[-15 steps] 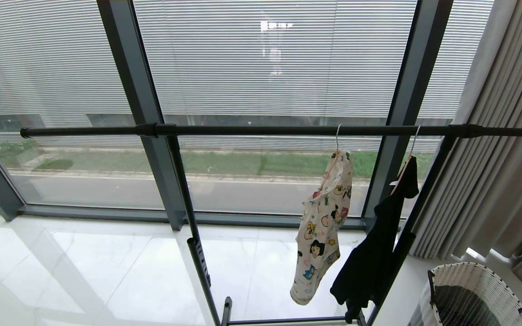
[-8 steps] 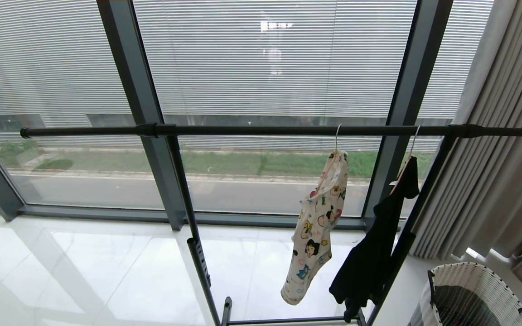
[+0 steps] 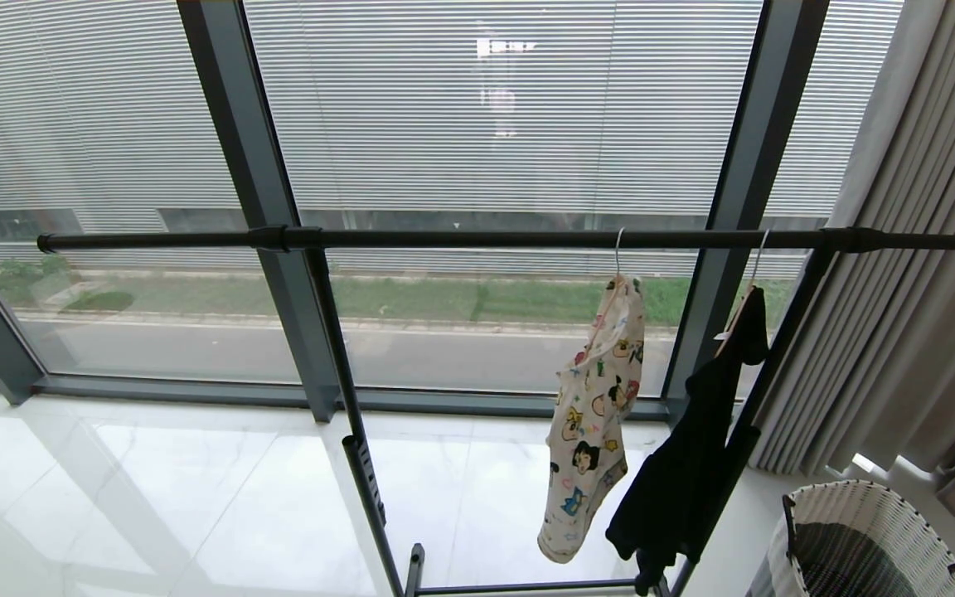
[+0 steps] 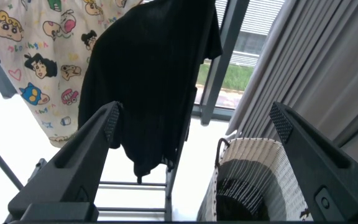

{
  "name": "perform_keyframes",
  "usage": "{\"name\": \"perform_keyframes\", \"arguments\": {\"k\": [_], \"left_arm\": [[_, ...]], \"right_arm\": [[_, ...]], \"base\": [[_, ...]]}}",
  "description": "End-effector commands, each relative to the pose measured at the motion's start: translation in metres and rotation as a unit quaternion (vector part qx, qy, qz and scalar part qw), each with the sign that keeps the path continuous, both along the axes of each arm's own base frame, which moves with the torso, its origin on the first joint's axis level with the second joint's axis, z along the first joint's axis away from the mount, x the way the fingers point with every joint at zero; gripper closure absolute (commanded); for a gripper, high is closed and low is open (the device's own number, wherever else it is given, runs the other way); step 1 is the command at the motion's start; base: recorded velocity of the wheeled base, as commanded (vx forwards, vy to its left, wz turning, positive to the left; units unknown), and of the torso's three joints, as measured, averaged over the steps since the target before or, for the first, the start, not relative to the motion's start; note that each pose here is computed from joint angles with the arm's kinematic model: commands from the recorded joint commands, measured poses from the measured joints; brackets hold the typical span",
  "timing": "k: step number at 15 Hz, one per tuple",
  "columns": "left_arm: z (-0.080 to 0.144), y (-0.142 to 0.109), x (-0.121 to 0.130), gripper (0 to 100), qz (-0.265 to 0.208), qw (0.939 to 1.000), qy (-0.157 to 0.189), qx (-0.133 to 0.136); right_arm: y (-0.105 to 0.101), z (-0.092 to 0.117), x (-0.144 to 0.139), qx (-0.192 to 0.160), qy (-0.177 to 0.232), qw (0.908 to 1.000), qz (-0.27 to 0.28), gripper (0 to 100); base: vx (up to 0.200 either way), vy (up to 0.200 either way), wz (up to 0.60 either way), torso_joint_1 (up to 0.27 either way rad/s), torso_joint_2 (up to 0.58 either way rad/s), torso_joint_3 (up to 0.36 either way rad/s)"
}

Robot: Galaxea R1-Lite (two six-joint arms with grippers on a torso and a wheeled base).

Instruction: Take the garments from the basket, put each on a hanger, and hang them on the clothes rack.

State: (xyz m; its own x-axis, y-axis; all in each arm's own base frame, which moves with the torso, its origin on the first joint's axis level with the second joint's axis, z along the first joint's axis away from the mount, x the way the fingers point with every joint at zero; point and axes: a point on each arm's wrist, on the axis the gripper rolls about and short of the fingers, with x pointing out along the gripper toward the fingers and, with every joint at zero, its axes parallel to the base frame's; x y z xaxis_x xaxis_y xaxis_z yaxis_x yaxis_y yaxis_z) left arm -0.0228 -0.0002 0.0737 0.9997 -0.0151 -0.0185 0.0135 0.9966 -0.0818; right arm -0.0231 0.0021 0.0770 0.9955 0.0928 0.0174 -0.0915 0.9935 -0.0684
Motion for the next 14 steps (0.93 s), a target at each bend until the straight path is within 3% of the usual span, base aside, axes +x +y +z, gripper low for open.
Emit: {"name": "perform_keyframes", "arguments": {"k": [1,4,14], "left_arm": [[-0.0004,0.0000,0.0000,0,0.000,1.0000,0.001,-0.001],[-0.0003,0.0001,0.0000,0,0.002,0.9999,0.001,-0.013],[-0.0002,0.0001,0.0001,0,0.002,0.9999,0.002,-0.012]], "right_arm": [[0.0000,0.0001,0.0002,0.000,0.001,1.0000,0.000,0],[0.0000,0.0001,0.0002,0.000,0.001,1.0000,0.000,0],[0.0000,0.0001,0.0002,0.000,0.001,1.0000,0.000,0]], "base": [[0.000,0.000,0.00,0.000,0.00,0.000],[0.000,0.000,0.00,0.000,0.00,0.000],[0.000,0.000,0.00,0.000,0.00,0.000]]}}
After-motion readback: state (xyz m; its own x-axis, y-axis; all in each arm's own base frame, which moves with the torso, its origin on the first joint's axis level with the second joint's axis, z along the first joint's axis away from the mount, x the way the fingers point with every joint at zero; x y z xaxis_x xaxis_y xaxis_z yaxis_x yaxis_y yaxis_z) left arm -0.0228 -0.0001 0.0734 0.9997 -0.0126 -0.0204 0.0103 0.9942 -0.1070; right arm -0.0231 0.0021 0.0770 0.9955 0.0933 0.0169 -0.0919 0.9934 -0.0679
